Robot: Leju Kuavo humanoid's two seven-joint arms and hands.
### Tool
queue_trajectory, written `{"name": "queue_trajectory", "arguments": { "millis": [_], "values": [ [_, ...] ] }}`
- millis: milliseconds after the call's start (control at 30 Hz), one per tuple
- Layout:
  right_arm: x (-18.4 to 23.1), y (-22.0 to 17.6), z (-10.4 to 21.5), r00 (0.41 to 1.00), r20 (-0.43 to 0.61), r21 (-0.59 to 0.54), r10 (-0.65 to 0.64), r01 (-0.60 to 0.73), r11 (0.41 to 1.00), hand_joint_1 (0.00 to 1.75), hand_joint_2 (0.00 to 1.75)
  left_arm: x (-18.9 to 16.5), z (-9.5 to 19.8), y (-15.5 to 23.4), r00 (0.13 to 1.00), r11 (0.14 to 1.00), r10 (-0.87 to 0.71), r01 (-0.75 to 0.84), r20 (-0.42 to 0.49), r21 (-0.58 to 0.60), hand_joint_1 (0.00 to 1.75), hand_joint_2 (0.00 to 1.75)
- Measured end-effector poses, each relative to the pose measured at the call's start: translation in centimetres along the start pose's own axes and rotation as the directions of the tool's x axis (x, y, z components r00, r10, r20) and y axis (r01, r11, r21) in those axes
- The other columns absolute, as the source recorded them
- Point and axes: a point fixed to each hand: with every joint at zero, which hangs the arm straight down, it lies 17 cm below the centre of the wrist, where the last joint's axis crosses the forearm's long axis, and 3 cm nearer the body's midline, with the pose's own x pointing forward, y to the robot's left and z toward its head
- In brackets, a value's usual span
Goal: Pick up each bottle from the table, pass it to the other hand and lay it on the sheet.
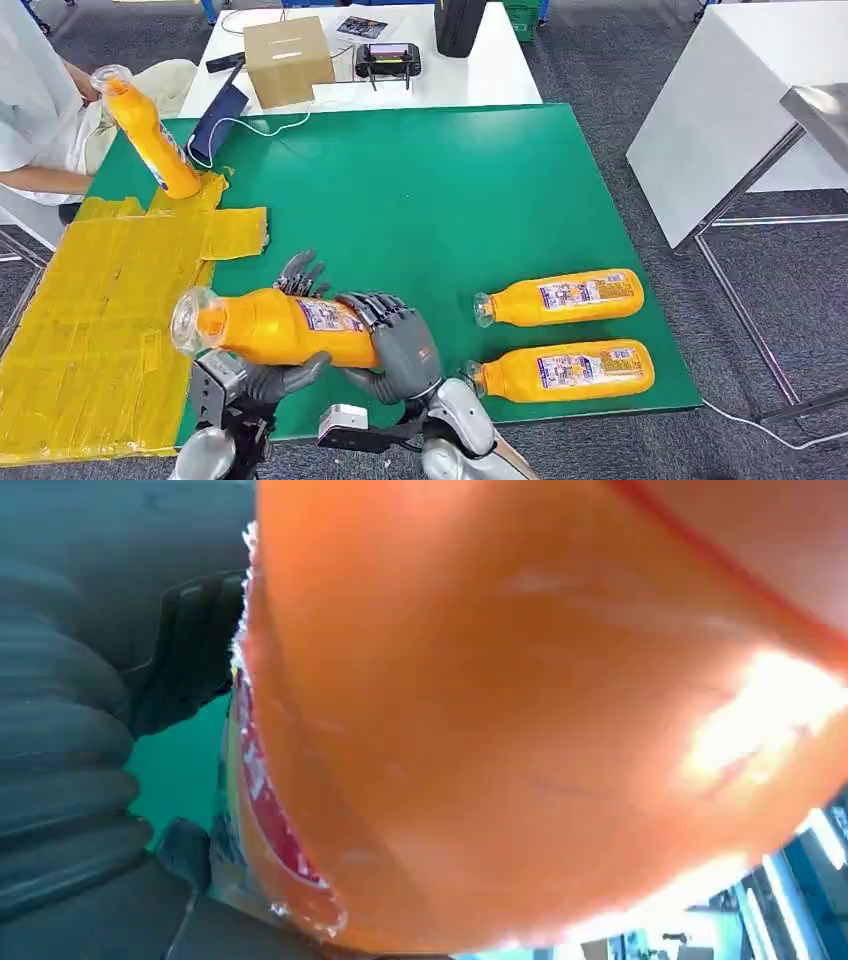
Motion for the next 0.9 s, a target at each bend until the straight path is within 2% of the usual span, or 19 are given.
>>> {"name": "queue_trajectory", "arguments": {
  "millis": [367,500,533,567,633,700,767,900],
  "values": [
    [-0.3,0.7,0.1,1.0,-0.006,0.026,0.003,-0.003,1.0,1.75,1.75,-0.4,0.1,1.1,1.0,0.998,-0.017,0.017,-0.011,0.058,1.75,1.75],
    [-0.2,1.1,0.1,0.999,-0.015,0.043,-0.05,0.051,0.998,1.75,1.75,-0.5,0.4,1.4,0.999,0.996,-0.029,0.03,-0.013,0.087,1.75,1.75],
    [0.0,1.4,0.1,0.997,-0.011,0.052,-0.075,0.075,0.996,1.13,1.75,-0.5,0.9,1.5,0.999,0.994,-0.036,0.038,-0.014,0.098,1.75,1.75],
    [0.4,1.6,0.1,0.995,-0.003,0.061,-0.099,0.099,0.993,0.03,1.75,-0.5,1.5,1.6,0.999,0.993,-0.042,0.043,-0.016,0.11,1.75,1.75],
    [1.0,1.3,0.1,0.99,0.008,0.035,-0.142,0.142,0.989,0.0,1.75,-0.1,2.3,2.0,0.998,0.99,-0.054,0.055,-0.012,0.132,1.75,1.75],
    [1.4,-0.2,0.3,0.979,0.012,-0.051,-0.202,0.203,0.978,0.0,1.75,0.4,2.8,2.5,0.997,0.986,-0.074,0.073,-0.003,0.148,1.75,1.75],
    [1.0,-2.3,0.7,0.961,-0.007,-0.161,-0.276,0.272,0.949,0.0,1.75,1.2,2.9,2.9,0.994,0.981,-0.111,0.108,0.013,0.163,1.75,1.75],
    [-1.0,-5.8,1.9,0.915,-0.045,-0.301,-0.401,0.371,0.879,0.0,1.75,1.8,2.9,4.6,0.971,0.951,-0.237,0.23,0.008,0.207,1.75,1.75]
  ]
}}
